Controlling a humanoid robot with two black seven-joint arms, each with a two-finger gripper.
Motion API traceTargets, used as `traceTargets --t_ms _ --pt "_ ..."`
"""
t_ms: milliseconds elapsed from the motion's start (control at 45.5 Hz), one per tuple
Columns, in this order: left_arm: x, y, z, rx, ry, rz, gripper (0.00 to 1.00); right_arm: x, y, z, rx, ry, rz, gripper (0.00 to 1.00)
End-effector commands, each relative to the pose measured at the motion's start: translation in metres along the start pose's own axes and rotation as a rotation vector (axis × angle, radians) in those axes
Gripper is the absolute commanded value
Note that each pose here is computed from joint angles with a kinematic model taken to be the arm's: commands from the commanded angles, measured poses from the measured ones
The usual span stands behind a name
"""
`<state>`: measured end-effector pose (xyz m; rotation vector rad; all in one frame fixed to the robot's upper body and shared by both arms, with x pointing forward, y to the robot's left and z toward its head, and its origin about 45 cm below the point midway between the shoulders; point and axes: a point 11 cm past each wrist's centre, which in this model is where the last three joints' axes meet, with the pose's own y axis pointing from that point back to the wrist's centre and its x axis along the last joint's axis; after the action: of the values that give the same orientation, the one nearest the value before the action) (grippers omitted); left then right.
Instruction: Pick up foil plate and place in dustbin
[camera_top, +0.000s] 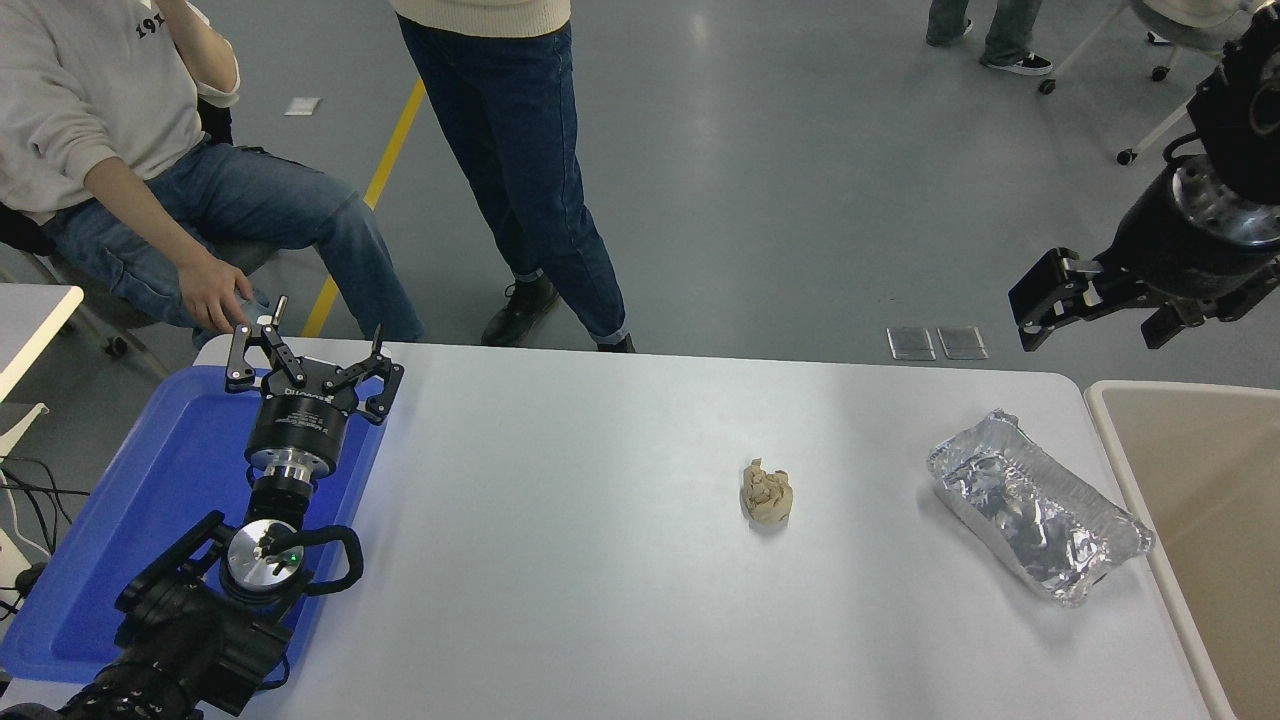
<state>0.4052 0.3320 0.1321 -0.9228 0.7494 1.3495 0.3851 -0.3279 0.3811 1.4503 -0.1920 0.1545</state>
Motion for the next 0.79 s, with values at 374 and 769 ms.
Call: traceTargets --t_ms 374,769 --pt "0.001 0.000 0.001 -0.002 -0.001 0.003 1.00 -0.003 -0.008 -0.007 0.030 -0.002 -0.019 1.00" --pt "0.001 0.000 0.001 -0.003 -0.001 0.003 1.00 -0.013 -0.023 0.003 0.032 -0.042 -0.061 1.00"
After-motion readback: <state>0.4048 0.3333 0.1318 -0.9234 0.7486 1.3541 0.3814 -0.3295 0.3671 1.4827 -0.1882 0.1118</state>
